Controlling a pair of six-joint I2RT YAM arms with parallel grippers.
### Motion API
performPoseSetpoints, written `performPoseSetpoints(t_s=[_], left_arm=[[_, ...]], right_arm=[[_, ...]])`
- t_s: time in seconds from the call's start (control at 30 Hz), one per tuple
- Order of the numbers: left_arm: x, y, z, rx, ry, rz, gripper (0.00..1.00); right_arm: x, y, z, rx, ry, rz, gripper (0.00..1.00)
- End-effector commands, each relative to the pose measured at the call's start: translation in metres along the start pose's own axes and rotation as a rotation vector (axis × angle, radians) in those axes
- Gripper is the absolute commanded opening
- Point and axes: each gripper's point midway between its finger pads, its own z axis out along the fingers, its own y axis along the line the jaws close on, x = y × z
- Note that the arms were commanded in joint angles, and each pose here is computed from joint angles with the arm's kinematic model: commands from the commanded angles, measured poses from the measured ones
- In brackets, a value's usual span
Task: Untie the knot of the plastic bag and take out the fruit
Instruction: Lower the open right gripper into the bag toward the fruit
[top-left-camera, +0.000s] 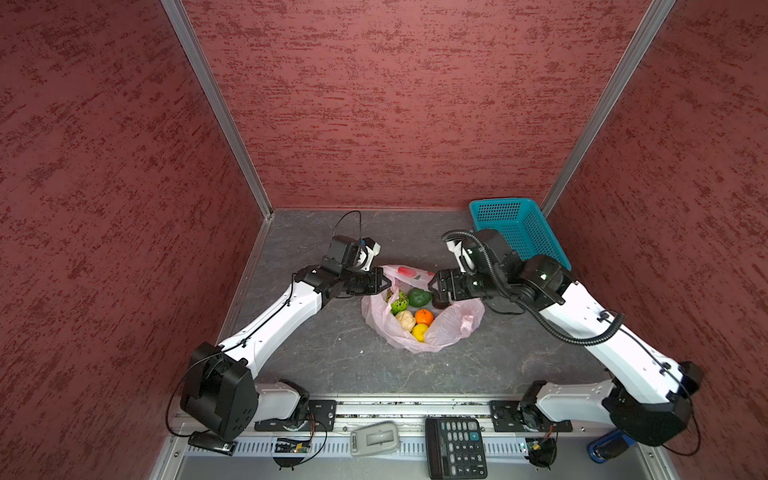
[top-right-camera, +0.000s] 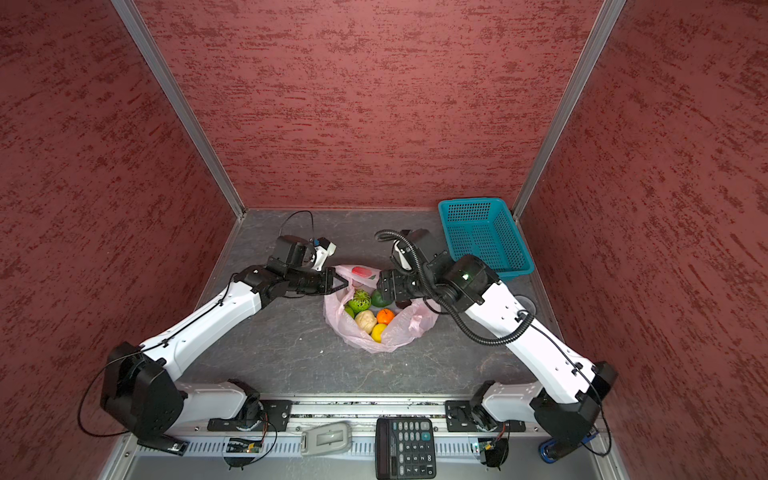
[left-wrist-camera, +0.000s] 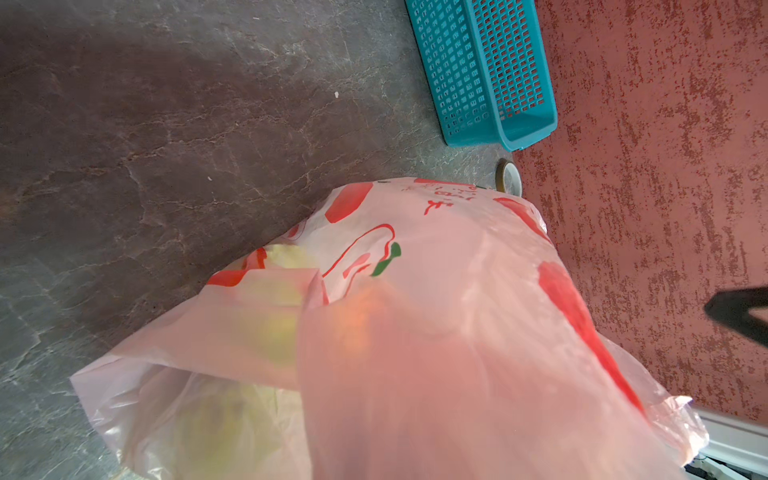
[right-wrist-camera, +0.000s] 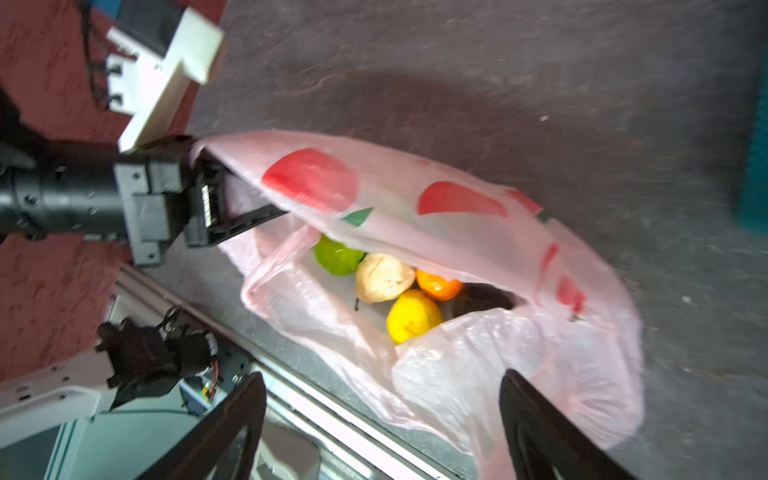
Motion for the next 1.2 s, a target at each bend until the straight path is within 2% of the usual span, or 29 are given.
performPoseSetpoints(t_s=[0.0,0.1,0.27,0.43,0.53,0.63,0.7,0.8,0.9,1.03,1.17], left_arm=[[-0.005,-0.004,0.0,0.016,-0.003,-0.007,0.0],[-0.006,-0.004,-0.001,0.016,-0.011,-0.01,0.0],[-0.005,-0.006,-0.002,0.035,-0.022,-0.005,0.0],[0.004,-0.008,-0.003,0.058,-0.011,0.008,0.0],[0.014,-0.009,0.002,0.081,0.019,0.01,0.0],[0.029,-0.009,0.009,0.081,0.061,0.023,0.0],[0.037,-0.009,0.011,0.084,0.078,0.027,0.0],[0.046,-0.009,0.014,0.084,0.092,0.024,0.0],[0.04,-0.009,0.015,0.074,0.061,0.018,0.0],[0.017,-0.016,0.011,0.064,-0.016,0.011,0.0],[-0.001,-0.019,0.011,0.054,-0.05,-0.011,0.0]], right_arm=[[0.01,0.025,0.035,-0.099,0.018,0.048,0.89],[0.016,0.034,0.065,-0.148,-0.005,0.081,0.89],[0.013,-0.003,0.105,-0.022,-0.133,0.135,0.89],[-0.01,-0.019,0.129,0.005,-0.243,0.16,0.87],[-0.042,-0.041,0.13,0.085,-0.407,0.2,0.87],[-0.074,-0.082,0.113,0.209,-0.593,0.291,0.88],[-0.089,-0.11,0.1,0.29,-0.661,0.332,0.88],[-0.096,-0.136,0.108,0.371,-0.632,0.304,0.9],[-0.094,-0.121,0.123,0.32,-0.498,0.199,0.92],[-0.055,-0.088,0.133,0.22,-0.309,0.127,0.94],[-0.02,-0.069,0.123,0.194,-0.224,0.119,0.95]])
